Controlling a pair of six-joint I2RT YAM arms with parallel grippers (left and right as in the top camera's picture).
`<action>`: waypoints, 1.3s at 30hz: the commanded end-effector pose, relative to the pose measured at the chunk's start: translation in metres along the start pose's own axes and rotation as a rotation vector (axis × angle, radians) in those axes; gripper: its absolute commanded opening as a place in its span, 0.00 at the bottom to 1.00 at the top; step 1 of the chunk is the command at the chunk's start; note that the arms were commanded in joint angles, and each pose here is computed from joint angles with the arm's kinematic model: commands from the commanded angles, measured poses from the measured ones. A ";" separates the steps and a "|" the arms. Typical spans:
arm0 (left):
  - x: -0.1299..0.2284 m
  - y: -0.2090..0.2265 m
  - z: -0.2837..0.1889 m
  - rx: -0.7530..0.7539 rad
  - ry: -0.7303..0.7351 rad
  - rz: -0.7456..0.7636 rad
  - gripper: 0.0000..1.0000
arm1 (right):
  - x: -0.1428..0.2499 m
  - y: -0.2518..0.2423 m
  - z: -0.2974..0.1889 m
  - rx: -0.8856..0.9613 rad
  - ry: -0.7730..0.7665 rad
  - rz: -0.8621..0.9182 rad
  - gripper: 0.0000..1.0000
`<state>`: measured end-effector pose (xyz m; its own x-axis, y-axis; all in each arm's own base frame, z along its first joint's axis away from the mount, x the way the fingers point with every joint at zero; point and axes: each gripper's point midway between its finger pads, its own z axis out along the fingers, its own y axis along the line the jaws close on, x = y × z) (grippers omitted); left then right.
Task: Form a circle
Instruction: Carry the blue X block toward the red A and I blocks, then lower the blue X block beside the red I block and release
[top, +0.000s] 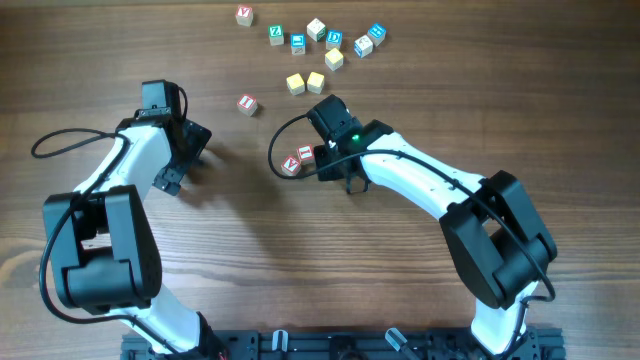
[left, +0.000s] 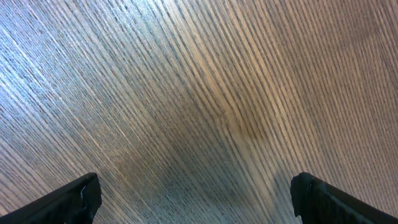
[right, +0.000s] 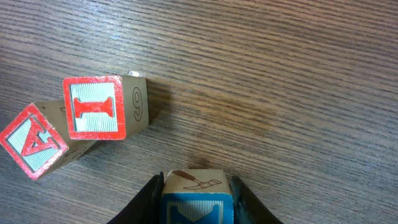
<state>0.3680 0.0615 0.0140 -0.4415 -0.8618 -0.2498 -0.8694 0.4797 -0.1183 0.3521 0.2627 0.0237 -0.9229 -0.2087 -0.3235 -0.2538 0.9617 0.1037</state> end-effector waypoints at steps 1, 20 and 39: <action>0.000 0.006 0.005 -0.024 -0.004 -0.002 1.00 | 0.008 -0.005 0.010 0.028 0.019 0.011 0.31; 0.000 0.006 0.005 -0.024 -0.004 -0.002 1.00 | 0.000 -0.013 0.010 0.027 0.000 0.038 0.39; 0.000 0.006 0.005 -0.024 -0.004 -0.002 1.00 | 0.015 -0.041 -0.017 -0.035 0.144 0.139 0.40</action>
<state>0.3680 0.0615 0.0140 -0.4412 -0.8619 -0.2498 -0.8696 0.4794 -0.1184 0.3502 0.2080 0.0176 -0.9786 -0.0961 -0.1820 -0.1175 0.9869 0.1107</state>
